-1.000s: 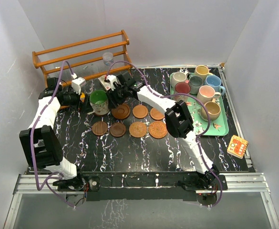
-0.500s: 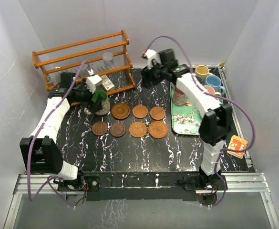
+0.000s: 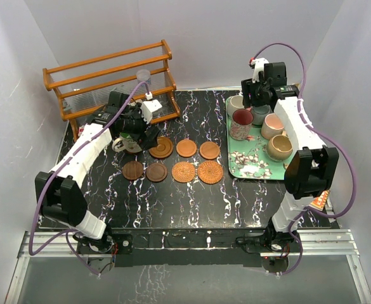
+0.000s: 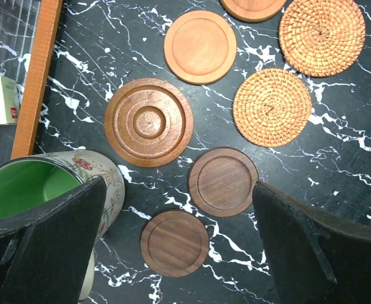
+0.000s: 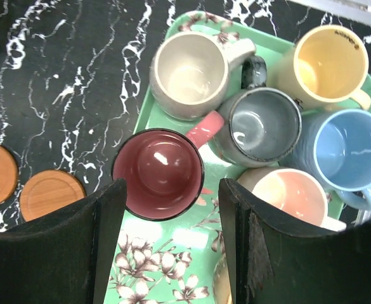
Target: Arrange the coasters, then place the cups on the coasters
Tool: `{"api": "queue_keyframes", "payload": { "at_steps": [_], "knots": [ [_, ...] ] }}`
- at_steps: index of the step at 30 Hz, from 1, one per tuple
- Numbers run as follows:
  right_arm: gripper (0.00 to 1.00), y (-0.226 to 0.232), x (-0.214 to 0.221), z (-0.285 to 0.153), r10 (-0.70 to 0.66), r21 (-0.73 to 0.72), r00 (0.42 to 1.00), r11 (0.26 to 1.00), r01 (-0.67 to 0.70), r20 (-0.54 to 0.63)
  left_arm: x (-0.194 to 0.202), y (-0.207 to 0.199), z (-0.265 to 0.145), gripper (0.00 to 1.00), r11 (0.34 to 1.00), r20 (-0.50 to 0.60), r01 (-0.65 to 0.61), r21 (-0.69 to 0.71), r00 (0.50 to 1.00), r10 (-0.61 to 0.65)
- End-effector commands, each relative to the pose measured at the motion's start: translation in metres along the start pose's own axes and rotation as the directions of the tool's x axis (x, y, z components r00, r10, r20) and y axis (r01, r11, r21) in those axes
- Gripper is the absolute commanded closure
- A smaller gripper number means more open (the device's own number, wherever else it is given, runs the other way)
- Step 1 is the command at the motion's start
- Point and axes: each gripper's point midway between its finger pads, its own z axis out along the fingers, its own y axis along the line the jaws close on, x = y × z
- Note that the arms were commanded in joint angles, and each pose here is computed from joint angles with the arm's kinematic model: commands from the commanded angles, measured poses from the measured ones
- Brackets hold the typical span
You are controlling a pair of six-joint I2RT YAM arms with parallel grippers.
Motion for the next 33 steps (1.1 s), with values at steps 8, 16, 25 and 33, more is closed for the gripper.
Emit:
{"api": "queue_keyframes", "payload": {
  "at_steps": [8, 16, 25, 33],
  "knots": [
    [0.44, -0.034, 0.031, 0.012, 0.056, 0.161, 0.997, 0.986, -0.045, -0.062, -0.004, -0.004, 0.001, 0.02, 0.999, 0.019, 0.045, -0.004, 0.999, -0.045],
    [0.47, -0.03, 0.055, 0.026, 0.08, 0.135, 0.99, 0.989, -0.064, -0.117, -0.002, -0.009, 0.005, 0.03, 0.998, 0.027, 0.065, 0.021, 0.997, -0.065],
    [0.55, -0.024, 0.066, 0.052, 0.109, 0.091, 0.979, 0.991, -0.095, -0.17, -0.002, -0.01, 0.006, 0.03, 0.997, 0.032, 0.071, 0.026, 0.997, -0.071],
    [0.78, -0.017, 0.073, 0.064, 0.115, 0.047, 0.972, 0.993, -0.108, -0.206, 0.001, -0.007, 0.006, 0.03, 0.998, 0.028, 0.06, 0.006, 0.998, -0.06]
  ]
}}
